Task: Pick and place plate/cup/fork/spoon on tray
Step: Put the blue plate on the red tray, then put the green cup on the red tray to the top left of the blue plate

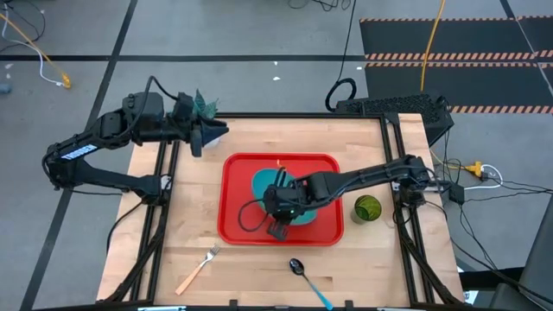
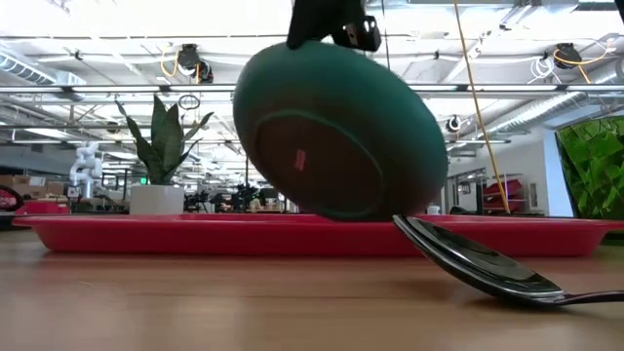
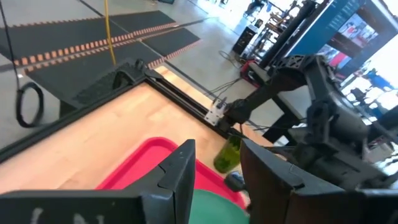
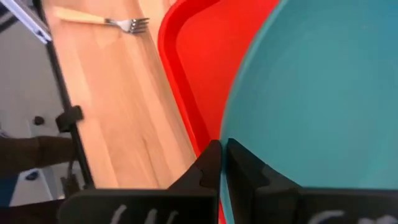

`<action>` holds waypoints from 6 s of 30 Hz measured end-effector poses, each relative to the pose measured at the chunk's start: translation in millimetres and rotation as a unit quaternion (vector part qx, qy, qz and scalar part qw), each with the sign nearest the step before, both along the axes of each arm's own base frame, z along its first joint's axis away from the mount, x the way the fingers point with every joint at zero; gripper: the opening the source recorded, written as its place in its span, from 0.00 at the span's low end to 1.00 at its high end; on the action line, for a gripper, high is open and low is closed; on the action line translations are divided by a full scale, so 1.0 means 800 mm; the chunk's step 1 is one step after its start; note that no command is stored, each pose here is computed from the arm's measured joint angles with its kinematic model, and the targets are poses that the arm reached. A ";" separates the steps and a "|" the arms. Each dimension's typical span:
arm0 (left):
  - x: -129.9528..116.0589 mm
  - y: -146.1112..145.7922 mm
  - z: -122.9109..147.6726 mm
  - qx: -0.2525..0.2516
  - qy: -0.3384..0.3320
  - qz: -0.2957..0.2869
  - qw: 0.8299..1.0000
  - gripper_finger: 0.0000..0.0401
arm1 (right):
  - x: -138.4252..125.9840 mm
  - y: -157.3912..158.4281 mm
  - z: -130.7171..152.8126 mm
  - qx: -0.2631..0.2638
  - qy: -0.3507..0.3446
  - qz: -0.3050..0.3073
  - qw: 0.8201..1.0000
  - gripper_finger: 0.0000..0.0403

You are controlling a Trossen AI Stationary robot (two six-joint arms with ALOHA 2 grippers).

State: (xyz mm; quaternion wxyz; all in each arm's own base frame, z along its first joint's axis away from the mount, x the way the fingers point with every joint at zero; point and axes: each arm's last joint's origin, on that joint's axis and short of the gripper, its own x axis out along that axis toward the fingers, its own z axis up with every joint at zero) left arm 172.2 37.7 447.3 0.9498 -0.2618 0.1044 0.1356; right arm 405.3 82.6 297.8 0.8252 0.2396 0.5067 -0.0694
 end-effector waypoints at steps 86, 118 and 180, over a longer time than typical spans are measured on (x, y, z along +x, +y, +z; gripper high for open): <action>-0.001 -0.078 -0.009 -0.092 0.031 -0.097 0.991 0.32 | -0.074 -0.163 -0.143 0.022 0.140 -0.172 0.975 0.33; -0.001 -0.079 -0.009 -0.093 0.032 -0.097 0.990 0.32 | -0.090 -0.166 -0.134 -0.045 0.174 -0.196 0.964 0.33; -0.004 -0.078 -0.018 -0.095 0.068 -0.092 0.989 0.32 | -0.299 -0.066 -0.030 0.020 0.323 -0.077 0.943 0.33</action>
